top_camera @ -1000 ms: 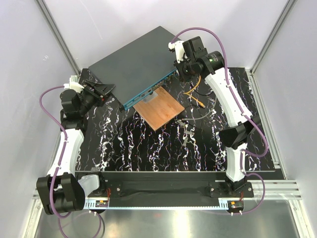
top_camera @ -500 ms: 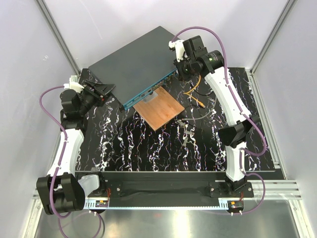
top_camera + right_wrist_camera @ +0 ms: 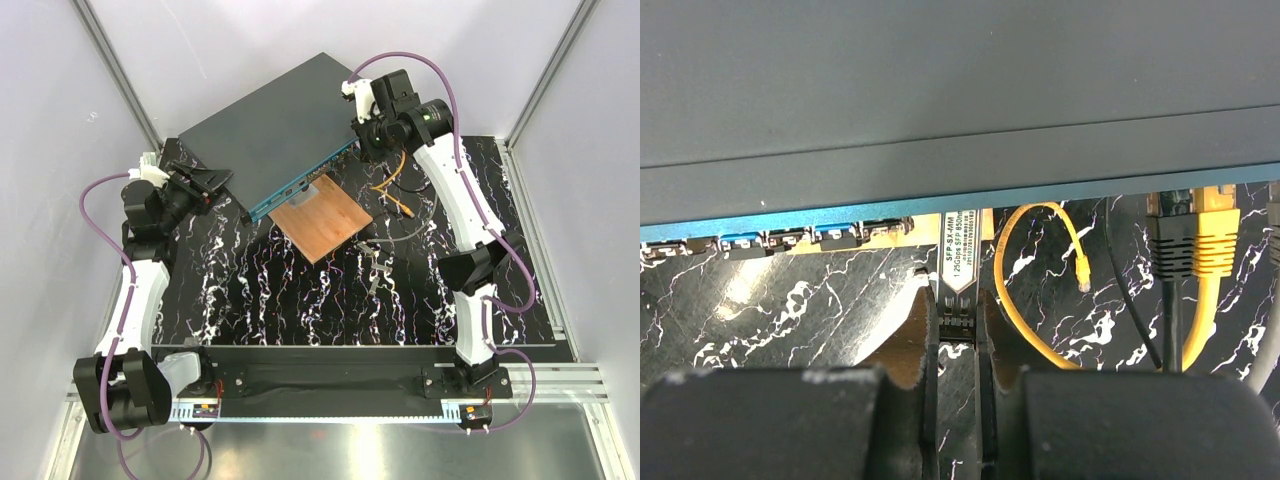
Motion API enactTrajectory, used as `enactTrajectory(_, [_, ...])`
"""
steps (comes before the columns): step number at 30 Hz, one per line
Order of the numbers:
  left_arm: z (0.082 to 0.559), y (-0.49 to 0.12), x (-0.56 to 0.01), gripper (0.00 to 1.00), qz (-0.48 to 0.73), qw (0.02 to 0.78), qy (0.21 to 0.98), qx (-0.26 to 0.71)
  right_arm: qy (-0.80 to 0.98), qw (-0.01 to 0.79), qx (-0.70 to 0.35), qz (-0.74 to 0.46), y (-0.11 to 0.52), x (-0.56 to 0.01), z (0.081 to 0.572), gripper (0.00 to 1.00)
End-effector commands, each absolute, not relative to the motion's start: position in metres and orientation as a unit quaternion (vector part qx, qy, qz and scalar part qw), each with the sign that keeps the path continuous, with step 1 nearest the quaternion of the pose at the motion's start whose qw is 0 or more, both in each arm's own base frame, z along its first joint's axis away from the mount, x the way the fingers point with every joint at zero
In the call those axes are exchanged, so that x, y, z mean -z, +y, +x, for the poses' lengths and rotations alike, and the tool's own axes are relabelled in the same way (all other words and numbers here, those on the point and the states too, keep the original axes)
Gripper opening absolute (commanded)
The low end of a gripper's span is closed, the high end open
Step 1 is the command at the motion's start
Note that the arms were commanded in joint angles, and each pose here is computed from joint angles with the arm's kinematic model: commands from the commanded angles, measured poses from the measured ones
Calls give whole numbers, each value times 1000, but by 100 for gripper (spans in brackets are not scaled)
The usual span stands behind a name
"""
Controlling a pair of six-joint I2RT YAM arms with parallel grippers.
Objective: Insert the plug into the switch port
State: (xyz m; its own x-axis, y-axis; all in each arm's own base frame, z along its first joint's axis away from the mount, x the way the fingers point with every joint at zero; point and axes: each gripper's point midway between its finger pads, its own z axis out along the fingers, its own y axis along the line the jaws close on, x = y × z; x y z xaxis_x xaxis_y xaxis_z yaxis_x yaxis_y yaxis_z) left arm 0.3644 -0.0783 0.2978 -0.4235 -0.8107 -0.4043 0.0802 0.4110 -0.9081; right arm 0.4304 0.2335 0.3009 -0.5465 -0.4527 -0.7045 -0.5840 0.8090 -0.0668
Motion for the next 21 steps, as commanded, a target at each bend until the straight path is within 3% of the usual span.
enactTrajectory(1, [356, -102, -334, 40, -184, 500, 675, 510, 834, 445, -128, -299, 265, -332, 453, 0])
enactTrajectory(12, [355, -102, -329, 40, -186, 496, 678, 510, 810, 487, -90, -313, 272, -348, 462, 0])
enactTrajectory(21, [355, -103, -327, 40, -189, 493, 678, 512, 806, 499, -112, -298, 281, -352, 468, 10])
